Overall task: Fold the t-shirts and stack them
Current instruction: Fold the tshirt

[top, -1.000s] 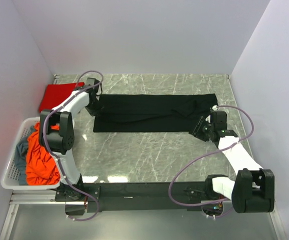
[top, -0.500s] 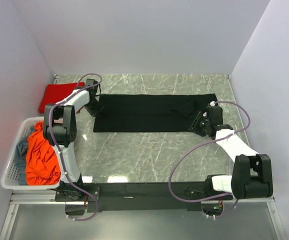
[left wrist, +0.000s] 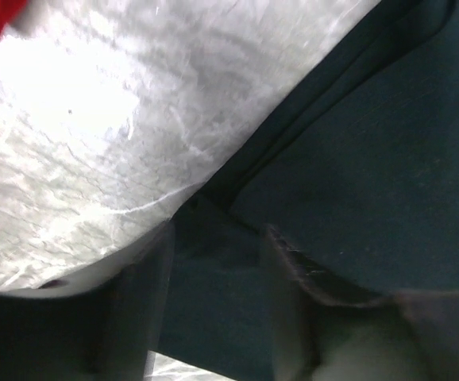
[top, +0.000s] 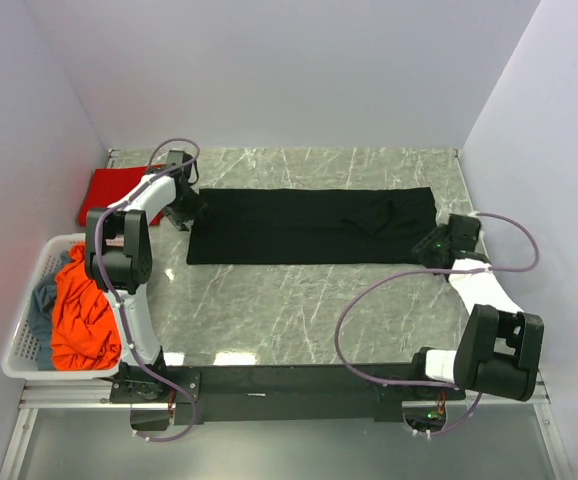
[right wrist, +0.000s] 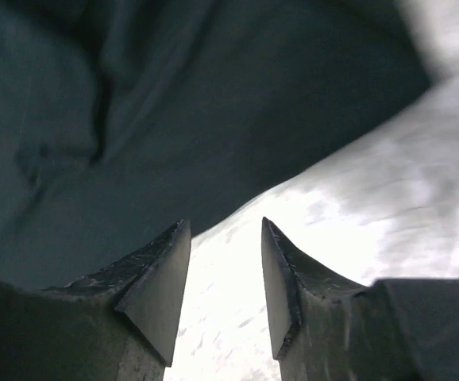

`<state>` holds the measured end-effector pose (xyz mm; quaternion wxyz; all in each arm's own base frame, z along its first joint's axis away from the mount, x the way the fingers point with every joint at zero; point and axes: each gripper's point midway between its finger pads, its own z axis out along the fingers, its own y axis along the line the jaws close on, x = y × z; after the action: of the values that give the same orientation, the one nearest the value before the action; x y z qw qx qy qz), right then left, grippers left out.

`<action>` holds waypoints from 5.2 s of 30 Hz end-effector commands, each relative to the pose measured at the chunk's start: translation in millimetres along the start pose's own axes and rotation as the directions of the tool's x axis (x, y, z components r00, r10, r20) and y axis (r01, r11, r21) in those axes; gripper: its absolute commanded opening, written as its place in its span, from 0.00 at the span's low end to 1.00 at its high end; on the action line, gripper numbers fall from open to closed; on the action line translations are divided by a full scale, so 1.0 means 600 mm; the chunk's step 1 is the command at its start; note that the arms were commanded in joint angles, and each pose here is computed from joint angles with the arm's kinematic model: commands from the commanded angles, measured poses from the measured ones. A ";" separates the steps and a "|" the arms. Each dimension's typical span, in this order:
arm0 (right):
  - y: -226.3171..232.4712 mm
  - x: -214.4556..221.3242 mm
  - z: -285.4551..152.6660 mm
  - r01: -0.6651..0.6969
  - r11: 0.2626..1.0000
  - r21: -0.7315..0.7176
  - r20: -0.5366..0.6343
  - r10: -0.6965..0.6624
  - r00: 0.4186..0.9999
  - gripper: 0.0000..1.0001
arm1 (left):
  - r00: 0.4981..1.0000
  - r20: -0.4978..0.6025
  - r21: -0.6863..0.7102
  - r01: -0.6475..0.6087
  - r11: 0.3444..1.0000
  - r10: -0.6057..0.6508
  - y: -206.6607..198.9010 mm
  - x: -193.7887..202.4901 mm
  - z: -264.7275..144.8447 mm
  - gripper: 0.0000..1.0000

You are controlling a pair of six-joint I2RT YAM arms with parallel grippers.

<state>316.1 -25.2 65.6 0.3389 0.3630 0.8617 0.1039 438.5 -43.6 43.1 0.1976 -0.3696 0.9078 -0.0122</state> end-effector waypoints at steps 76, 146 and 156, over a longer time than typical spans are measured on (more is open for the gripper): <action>0.058 -0.266 0.216 -0.055 0.993 0.107 -0.007 0.056 0.998 0.14 | 0.818 -0.538 0.131 -0.155 0.979 0.202 0.241 0.503 -0.190 0.40; 0.375 -0.044 0.121 0.081 0.906 -0.416 -0.207 -0.181 0.961 0.42 | 0.813 -0.212 0.347 -0.457 0.819 0.543 0.016 0.418 -0.262 0.77; 0.361 -0.009 0.165 -0.124 0.930 -0.345 -0.312 0.011 0.950 0.49 | 0.908 -0.019 0.300 -0.394 0.869 0.419 -0.034 0.206 -0.186 0.80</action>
<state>496.8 115.3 85.9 0.2585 0.2756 0.8751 0.3023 300.3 -173.2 97.2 0.1609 -0.1511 0.9666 -0.1300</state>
